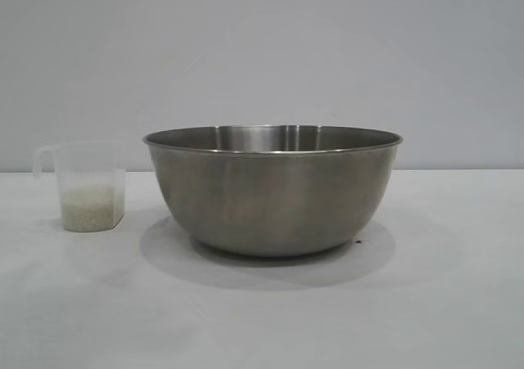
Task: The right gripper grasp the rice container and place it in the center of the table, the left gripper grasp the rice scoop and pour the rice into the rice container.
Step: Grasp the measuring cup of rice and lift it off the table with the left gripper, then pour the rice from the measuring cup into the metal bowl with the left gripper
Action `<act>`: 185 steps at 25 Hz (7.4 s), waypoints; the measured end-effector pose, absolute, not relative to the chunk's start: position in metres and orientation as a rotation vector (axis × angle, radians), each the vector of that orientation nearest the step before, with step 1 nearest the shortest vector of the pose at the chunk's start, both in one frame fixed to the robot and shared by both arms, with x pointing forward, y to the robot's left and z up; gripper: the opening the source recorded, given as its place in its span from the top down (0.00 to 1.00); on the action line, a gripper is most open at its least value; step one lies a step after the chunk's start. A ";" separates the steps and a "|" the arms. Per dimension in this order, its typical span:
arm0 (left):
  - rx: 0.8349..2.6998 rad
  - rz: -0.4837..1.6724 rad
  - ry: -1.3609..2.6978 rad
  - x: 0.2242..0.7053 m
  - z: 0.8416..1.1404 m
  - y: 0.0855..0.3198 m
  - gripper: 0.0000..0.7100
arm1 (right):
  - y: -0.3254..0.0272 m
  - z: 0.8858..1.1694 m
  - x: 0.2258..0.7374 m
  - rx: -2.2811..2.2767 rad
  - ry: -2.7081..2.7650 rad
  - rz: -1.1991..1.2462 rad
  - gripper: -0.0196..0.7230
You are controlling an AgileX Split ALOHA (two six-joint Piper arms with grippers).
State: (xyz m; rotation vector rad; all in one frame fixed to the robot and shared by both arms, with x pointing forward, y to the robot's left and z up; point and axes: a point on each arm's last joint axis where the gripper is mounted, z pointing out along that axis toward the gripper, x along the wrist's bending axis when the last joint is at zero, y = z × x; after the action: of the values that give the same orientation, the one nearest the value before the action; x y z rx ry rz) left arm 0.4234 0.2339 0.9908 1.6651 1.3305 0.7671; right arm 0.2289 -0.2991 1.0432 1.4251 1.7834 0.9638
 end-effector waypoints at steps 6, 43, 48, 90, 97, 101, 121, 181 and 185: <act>1.616 0.893 1.311 0.424 0.977 0.235 0.36 | -0.299 1.043 0.229 1.425 1.783 0.964 0.38; 1.558 0.902 1.378 0.448 0.878 0.228 0.44 | -0.299 1.043 0.229 1.423 1.784 0.963 0.38; 1.583 0.975 1.327 0.461 0.880 0.224 0.66 | -0.299 1.043 0.229 1.423 1.784 0.963 0.38; 1.607 1.020 1.325 0.499 0.861 0.229 0.67 | -0.299 1.043 0.229 1.423 1.784 0.963 0.38; 1.601 1.020 1.324 0.500 0.862 0.229 0.67 | -0.299 1.043 0.229 1.423 1.784 0.963 0.38; 1.596 1.031 1.310 0.508 0.861 0.226 0.67 | -0.299 1.043 0.229 1.423 1.784 0.963 0.38; 1.610 1.091 1.248 0.534 0.856 0.219 0.67 | -0.299 1.043 0.229 1.423 1.784 0.963 0.38; 1.706 1.563 -0.531 0.582 0.951 0.156 1.00 | -0.299 1.043 0.229 1.423 1.784 0.963 0.38; 1.684 1.636 -0.736 0.579 0.949 0.153 1.00 | -0.299 1.043 0.229 1.423 1.784 0.963 0.38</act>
State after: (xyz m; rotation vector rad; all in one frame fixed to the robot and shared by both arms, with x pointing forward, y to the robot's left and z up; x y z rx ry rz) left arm 0.5791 0.1532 0.9494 1.6841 -0.7362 1.6355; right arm 0.2289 -0.2991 1.0432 1.4234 1.7844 0.9629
